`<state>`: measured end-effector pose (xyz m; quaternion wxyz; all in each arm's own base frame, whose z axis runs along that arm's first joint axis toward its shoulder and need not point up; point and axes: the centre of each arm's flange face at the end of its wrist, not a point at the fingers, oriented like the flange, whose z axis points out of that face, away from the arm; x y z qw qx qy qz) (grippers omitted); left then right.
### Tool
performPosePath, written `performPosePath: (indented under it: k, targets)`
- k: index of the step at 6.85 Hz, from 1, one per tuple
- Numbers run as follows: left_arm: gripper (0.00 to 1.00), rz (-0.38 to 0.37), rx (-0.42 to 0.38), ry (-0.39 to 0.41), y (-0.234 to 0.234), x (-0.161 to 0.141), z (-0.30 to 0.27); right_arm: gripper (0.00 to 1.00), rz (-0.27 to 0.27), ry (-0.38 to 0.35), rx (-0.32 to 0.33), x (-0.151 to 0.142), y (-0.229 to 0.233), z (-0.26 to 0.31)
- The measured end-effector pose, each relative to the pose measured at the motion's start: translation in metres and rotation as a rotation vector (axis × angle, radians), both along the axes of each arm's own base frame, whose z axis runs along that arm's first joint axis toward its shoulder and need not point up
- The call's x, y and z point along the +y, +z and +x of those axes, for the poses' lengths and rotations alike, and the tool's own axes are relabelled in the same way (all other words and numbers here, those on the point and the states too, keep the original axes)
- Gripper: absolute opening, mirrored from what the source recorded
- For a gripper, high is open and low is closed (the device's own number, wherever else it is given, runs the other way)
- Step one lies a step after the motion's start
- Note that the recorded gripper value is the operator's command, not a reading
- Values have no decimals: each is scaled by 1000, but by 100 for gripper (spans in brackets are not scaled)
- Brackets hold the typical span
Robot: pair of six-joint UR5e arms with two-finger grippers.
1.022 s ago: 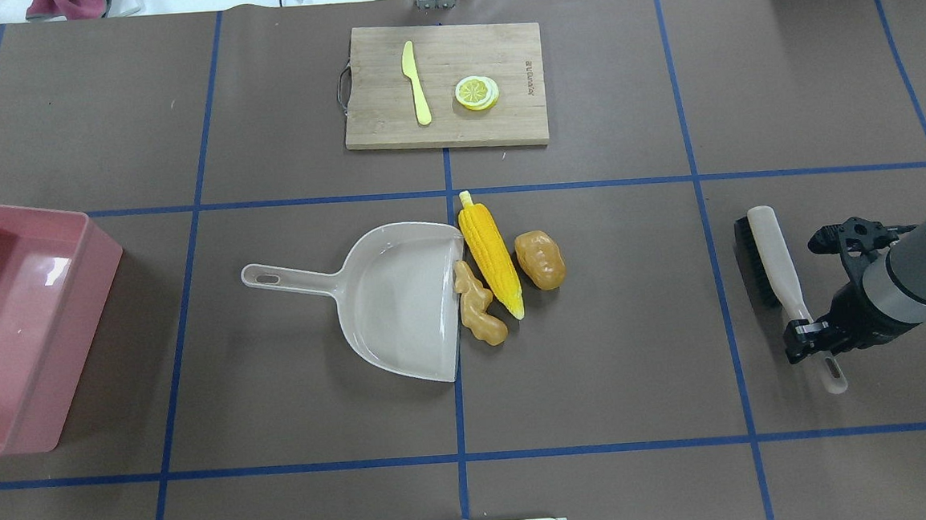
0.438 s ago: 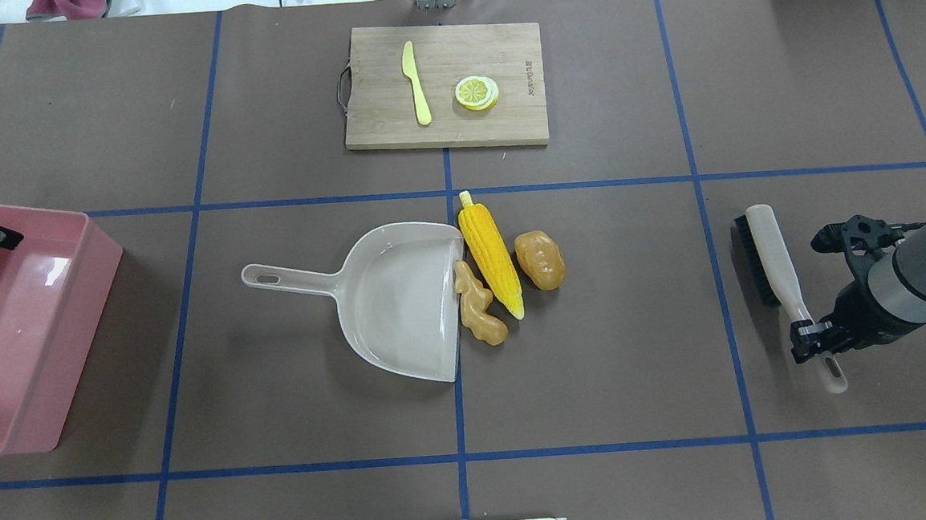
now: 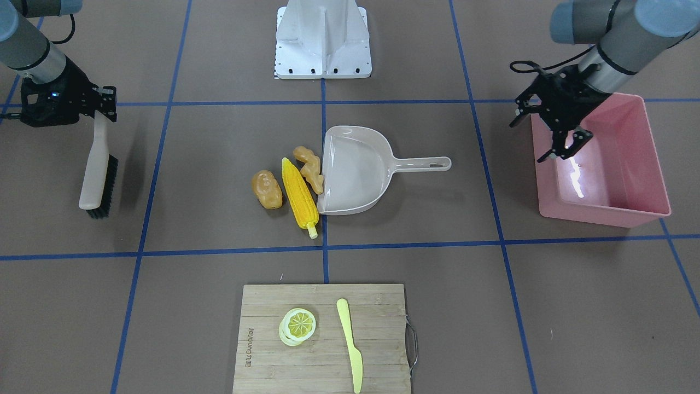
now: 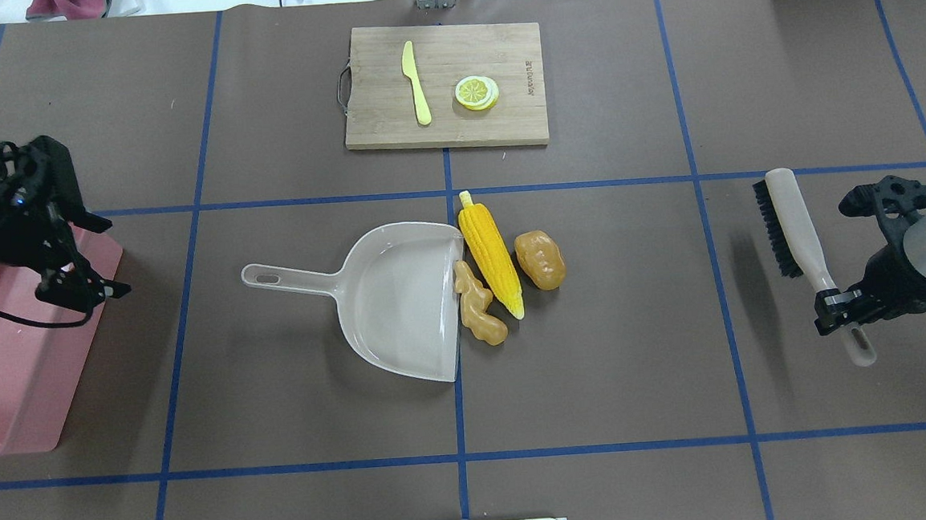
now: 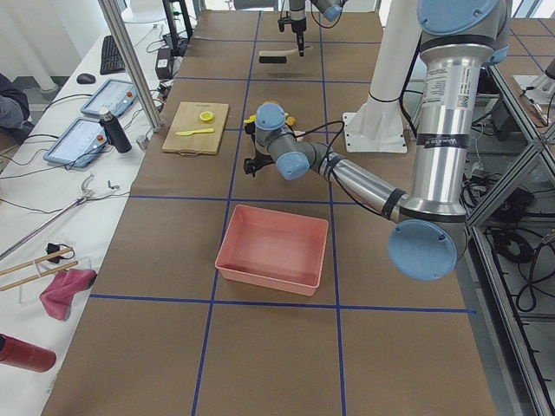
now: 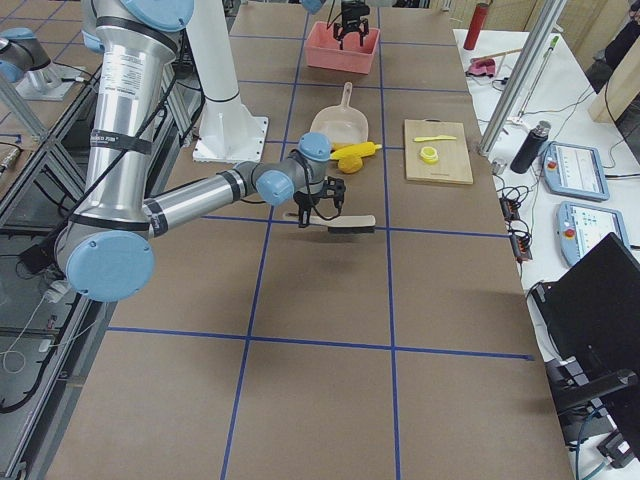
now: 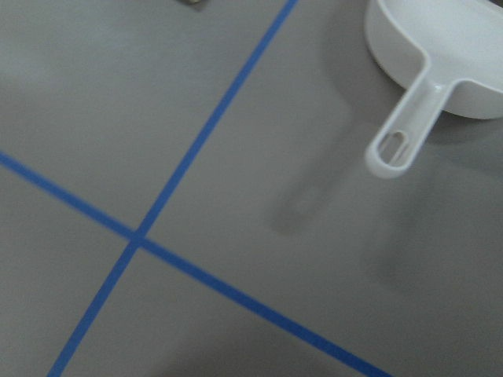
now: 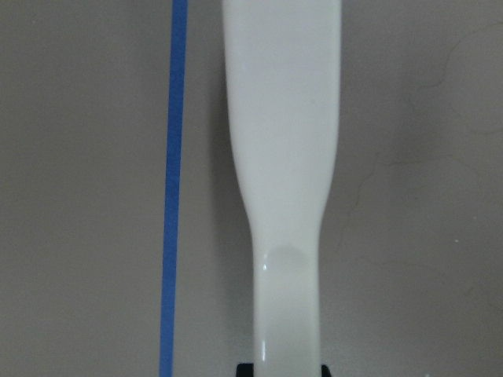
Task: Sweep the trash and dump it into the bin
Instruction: 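Grasp the white dustpan handle with the left gripper while the right lifts the brush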
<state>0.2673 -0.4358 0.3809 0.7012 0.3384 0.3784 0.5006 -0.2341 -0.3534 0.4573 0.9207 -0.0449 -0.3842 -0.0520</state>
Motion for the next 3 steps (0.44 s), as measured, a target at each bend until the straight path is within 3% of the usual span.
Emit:
performPosePath:
  k: [1,3]
  targets:
    - [99,101,-10,70,-15,4,29,0,18,-18,33,-7,-13,2]
    - [99,166,-16,119,-41,0,65,0,68,-78,159,-29,-60,-33]
